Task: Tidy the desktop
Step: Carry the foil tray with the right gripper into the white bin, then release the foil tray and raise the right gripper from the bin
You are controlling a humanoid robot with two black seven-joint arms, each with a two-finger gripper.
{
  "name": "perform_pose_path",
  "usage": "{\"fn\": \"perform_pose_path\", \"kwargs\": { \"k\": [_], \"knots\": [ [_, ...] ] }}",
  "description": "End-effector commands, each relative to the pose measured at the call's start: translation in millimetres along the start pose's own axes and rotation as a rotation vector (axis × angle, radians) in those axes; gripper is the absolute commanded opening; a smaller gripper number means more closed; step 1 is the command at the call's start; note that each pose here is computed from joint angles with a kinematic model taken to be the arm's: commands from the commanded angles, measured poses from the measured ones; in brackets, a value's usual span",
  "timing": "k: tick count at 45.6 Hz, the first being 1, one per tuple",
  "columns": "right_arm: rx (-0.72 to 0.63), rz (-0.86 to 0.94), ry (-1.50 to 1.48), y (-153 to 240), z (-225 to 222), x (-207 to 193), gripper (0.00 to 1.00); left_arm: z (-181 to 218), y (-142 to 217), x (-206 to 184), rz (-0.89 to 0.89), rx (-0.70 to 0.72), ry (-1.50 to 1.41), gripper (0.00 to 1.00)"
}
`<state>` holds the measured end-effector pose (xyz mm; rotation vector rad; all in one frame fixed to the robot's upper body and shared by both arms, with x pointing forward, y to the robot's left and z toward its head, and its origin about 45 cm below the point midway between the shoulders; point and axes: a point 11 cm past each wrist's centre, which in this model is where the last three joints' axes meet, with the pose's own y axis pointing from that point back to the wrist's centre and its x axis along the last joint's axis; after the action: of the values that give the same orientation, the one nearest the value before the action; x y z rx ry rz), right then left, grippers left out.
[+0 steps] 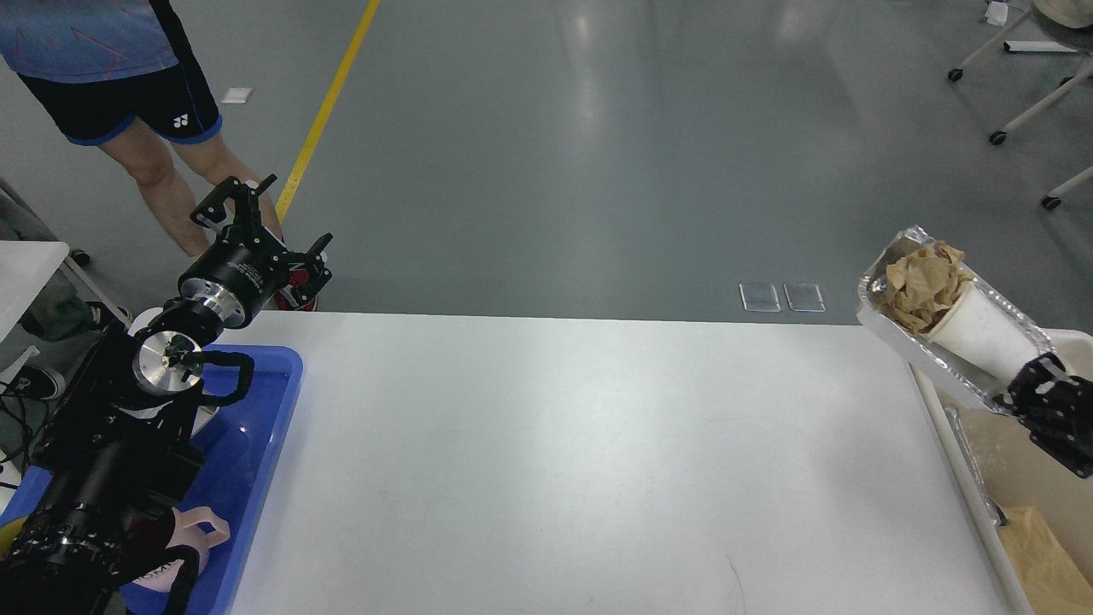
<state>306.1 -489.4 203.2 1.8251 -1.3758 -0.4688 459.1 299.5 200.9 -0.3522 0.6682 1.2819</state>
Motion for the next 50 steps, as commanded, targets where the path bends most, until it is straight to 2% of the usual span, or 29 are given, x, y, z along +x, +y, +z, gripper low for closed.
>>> {"fn": "perform_pose_path", "kwargs": {
  "k": [1, 13, 24, 28, 32, 38, 46, 50],
  "knots": [
    [-0.065, 0.097, -0.084, 8.3, 36.7, 31.6, 0.0, -5.5, -1.3, -2.6, -0.004, 0.021, -0.015, 0.93],
    [-0.172, 0.247, -0.239, 20.9, 97.4, 75.2, 0.0, -9.9, 1.1, 4.3, 0.034, 0.029, -0.008, 0.93],
    [-0.21, 0.293, -0.301, 20.2, 121.9, 83.3, 0.02, -20.2, -1.3, -0.6, 0.029, 0.053, -0.012, 0.93],
    [-0.22, 0.313, -0.312, 22.9, 126.8, 87.8, 0.25, -21.8, -1.8, -1.0, 0.033, 0.056, -0.011, 0.93],
    [-0.229, 0.347, -0.326, 27.2, 131.2, 94.4, 0.57, -21.4, -1.7, -0.8, 0.033, 0.055, -0.01, 0.93],
    [-0.24, 0.406, -0.357, 26.9, 137.5, 99.6, 0.98, -22.8, -1.6, -0.9, 0.033, 0.057, -0.008, 0.93],
    [-0.245, 0.399, -0.365, 21.9, 138.3, 95.5, 1.0, -22.8, -1.6, -0.9, 0.033, 0.057, -0.008, 0.93],
    [-0.202, 0.389, -0.355, 17.6, 118.5, 97.5, 1.0, -22.4, -1.4, -0.5, 0.034, 0.058, -0.009, 0.93]
  ]
}}
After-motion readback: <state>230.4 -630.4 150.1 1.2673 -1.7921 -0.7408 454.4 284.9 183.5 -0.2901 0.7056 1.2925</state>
